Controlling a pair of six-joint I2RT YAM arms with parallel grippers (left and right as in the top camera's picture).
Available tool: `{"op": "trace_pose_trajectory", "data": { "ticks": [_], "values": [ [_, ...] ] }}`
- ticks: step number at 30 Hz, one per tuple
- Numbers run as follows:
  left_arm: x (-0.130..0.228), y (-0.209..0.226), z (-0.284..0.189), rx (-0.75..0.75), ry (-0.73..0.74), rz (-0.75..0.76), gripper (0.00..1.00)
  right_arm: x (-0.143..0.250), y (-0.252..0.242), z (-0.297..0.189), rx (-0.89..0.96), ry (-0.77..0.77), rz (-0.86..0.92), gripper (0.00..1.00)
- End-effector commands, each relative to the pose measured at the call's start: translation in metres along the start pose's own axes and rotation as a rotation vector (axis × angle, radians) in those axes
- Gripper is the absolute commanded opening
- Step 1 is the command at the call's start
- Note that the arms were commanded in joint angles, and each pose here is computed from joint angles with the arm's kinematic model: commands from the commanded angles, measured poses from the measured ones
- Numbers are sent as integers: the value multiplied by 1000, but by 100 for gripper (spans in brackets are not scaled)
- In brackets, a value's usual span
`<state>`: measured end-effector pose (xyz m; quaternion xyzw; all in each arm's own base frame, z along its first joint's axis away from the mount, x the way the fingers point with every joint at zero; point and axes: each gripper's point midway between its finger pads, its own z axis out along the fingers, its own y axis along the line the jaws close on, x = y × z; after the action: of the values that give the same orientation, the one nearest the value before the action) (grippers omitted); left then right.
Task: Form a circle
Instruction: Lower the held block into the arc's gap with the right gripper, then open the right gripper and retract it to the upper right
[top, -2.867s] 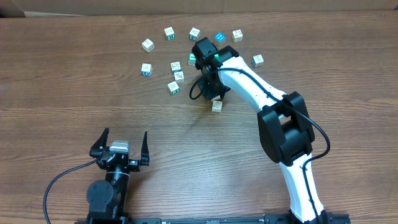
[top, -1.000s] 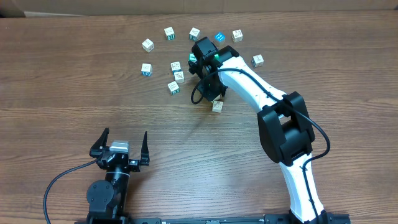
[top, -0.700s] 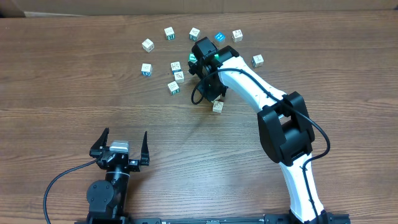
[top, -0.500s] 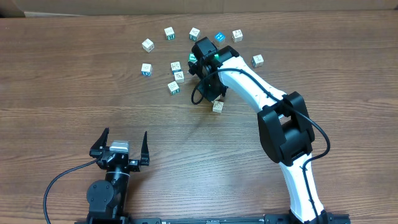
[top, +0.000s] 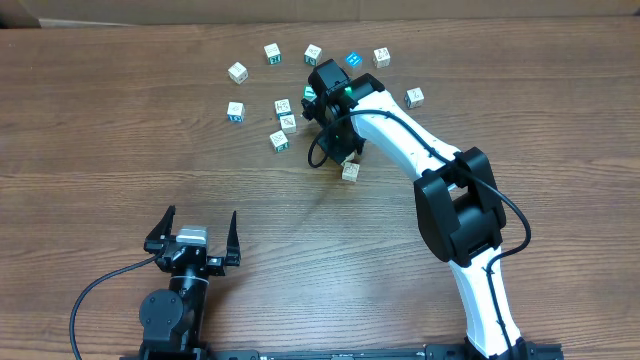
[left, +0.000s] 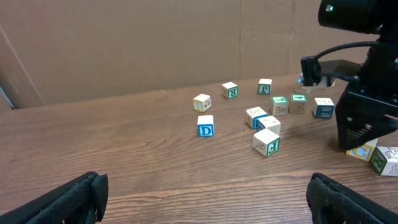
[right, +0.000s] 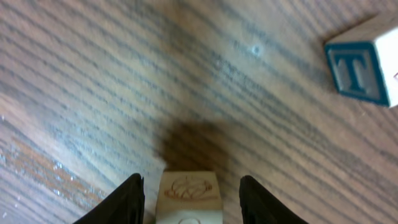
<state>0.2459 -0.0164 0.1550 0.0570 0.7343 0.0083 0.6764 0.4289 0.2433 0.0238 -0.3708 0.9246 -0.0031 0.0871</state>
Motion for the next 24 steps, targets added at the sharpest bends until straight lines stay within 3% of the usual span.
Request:
{"op": "trace_pose_trajectory", "data": {
  "ticks": [1,7,12,16,20,24],
  "values": [
    [-1,2,0,-9,-7,22,100,-18,-4,-18,10,-78,18,47],
    [-1,2,0,-10,-7,22,100,-43,-21,-37,26,-175,167,56],
    [-1,2,0,-10,-7,22,99,-53,-72,-56,44,-263,425,59],
    [-1,2,0,-10,-7,22,100,-15,-128,-52,55,-210,691,59],
    [-1,2,0,-10,-7,22,99,22,-161,-50,65,-144,847,56],
    [-1,2,0,-9,-7,22,99,58,-188,-50,74,-84,982,59]
  ]
}}
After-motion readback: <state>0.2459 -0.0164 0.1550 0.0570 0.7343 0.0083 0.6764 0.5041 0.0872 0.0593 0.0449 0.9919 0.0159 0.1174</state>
